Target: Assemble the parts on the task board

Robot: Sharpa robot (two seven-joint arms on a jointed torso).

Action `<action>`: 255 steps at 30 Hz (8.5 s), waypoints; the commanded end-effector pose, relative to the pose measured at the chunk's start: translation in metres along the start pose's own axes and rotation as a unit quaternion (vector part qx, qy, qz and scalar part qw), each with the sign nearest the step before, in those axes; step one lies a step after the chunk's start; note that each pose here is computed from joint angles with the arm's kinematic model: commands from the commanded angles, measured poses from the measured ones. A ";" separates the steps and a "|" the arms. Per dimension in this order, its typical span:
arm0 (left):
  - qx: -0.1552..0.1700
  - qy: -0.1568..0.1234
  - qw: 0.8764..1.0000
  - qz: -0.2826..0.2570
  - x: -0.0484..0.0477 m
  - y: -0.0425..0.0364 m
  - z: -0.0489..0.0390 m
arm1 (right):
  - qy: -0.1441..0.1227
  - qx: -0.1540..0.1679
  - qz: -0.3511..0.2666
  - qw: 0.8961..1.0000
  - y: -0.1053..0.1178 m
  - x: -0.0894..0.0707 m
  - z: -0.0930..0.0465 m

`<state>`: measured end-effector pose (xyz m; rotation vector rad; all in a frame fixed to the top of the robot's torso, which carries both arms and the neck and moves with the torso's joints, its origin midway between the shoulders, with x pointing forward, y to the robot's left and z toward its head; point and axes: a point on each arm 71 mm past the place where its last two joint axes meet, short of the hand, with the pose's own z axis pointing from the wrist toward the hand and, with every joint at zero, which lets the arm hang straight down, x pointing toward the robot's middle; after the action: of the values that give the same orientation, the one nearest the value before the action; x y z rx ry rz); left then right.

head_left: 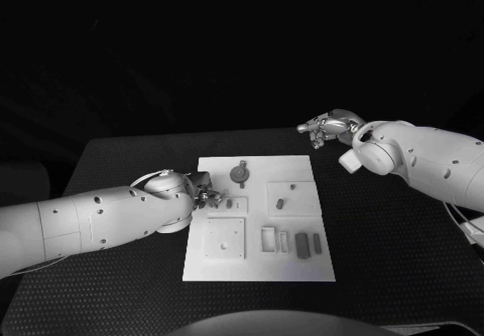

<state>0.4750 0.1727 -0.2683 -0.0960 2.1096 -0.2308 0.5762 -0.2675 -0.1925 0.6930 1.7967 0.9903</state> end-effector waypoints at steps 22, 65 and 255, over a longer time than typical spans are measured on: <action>0.016 0.004 0.999 0.040 0.0054 -0.0071 -0.0028 | 0.012 -0.003 0.001 1.000 0.000 0.002 0.000; 0.006 0.020 0.999 0.047 0.0078 -0.0041 -0.0023 | 0.014 -0.001 0.002 1.000 -0.003 0.004 0.000; 0.007 -0.052 0.998 -0.025 -0.0164 0.0141 -0.0034 | 0.017 0.008 0.004 1.000 -0.009 0.004 -0.003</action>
<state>0.4771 0.1914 -0.2648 -0.1064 2.0645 -0.1982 0.5728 -0.2709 -0.2004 0.7058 1.8231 0.9858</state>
